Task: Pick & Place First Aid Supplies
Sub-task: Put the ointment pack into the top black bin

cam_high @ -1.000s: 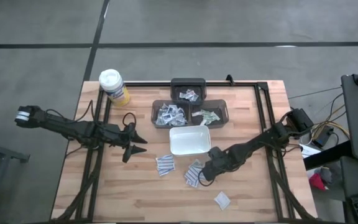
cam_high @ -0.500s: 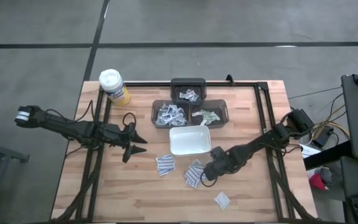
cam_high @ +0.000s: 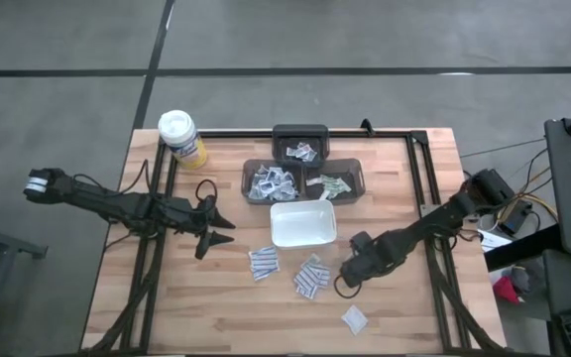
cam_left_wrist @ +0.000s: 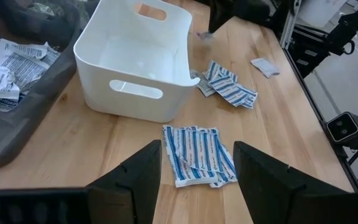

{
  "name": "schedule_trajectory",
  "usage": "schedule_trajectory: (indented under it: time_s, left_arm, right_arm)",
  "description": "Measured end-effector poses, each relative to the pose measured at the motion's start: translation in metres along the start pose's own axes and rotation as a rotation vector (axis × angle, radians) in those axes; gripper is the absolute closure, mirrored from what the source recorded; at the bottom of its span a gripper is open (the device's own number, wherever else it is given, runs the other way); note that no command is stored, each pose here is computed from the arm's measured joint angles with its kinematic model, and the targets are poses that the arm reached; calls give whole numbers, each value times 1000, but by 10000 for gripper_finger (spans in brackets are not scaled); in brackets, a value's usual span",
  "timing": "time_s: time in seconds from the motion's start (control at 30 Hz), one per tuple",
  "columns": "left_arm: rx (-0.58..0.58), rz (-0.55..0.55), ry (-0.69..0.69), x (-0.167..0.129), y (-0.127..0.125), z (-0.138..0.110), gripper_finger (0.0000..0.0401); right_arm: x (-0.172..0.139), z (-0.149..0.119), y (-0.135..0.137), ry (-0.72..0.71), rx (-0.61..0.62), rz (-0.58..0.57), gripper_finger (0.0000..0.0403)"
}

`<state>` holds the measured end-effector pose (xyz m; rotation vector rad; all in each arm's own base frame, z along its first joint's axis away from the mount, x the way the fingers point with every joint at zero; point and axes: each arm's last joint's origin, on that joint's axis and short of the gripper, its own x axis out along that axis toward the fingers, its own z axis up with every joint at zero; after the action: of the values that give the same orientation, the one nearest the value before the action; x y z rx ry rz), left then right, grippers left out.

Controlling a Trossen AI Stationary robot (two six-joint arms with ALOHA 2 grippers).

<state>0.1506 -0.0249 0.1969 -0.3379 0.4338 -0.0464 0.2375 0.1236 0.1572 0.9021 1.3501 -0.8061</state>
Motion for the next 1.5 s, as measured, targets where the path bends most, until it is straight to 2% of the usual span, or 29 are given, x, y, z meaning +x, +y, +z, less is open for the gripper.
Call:
schedule_trajectory:
  time_s: [0.17, 0.43, 0.57, 0.67, 0.83, 1.03, 1.3, 1.43, 1.5]
  left_arm:
    - [10, 0, 0, 0, 0, 0, 204]
    - [13, 0, 0, 0, 0, 0, 204]
    - [14, 0, 0, 0, 0, 0, 204]
    - [14, 0, 0, 0, 0, 0, 204]
    - [15, 0, -1, 0, 0, 0, 204]
    - [18, 0, -1, 0, 0, 0, 204]
    - [20, -1, -2, 0, 0, 0, 204]
    - [20, -1, -4, 0, 0, 0, 204]
    - [20, -2, -4, 0, 0, 0, 204]
  right_arm:
    - [-12, 0, -5, 6, -31, 17, 395]
    - [-13, 0, -3, 5, -115, 48, 395]
    - [-21, 0, 6, -24, -251, 179, 395]
    - [-34, 2, 16, -134, -382, 328, 395]
    - [-62, 7, 27, -415, -531, 517, 395]
    - [-93, 12, 29, -662, -578, 639, 395]
    - [-119, 13, 32, -809, -649, 778, 395]
    - [-129, 18, 36, -923, -633, 811, 395]
    - [-133, 24, 36, -1009, -598, 785, 395]
